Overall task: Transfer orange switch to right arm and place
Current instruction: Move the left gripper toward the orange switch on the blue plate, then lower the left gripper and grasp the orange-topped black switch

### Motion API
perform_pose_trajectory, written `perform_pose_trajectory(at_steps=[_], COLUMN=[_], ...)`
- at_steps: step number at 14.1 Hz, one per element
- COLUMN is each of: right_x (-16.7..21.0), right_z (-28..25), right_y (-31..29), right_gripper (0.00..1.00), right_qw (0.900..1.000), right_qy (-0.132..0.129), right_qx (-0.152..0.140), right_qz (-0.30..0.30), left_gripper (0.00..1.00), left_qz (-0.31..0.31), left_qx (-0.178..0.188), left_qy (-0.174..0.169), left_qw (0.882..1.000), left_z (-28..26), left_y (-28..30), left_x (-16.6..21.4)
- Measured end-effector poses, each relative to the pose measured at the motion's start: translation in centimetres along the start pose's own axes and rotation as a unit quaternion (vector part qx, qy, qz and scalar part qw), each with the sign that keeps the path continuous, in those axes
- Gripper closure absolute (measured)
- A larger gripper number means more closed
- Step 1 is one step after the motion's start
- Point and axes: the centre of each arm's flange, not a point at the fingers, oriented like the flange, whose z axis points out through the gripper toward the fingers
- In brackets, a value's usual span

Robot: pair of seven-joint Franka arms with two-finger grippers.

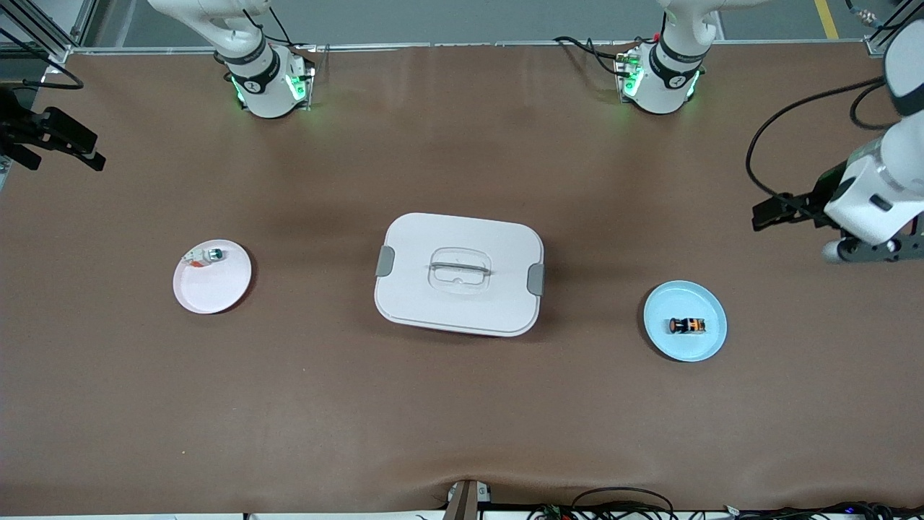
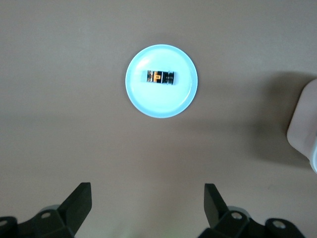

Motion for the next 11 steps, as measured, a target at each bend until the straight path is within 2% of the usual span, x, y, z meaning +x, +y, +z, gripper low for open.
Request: perform_pose_trajectory(at_steps=[6,11], right_x=[0.0,0.0], right_z=[0.0,0.0], right_y=[1.0,0.5], right_gripper=[0.0,0.0], right_qw=[1.0,1.0], right_qy=[0.0,0.0], right_qx=[0.0,-0.001], right_qz=[0.01,0.005], left_gripper=[0.0,0.0], left_qz=[0.003,0.02], left_qx=[-0.01,0.011], left_qy=[0.06,0.069], left_qw=[0.998,0.997], left_z=[8.6,15.7], left_y=[0.5,0.5], left_x=[2.3,4.4])
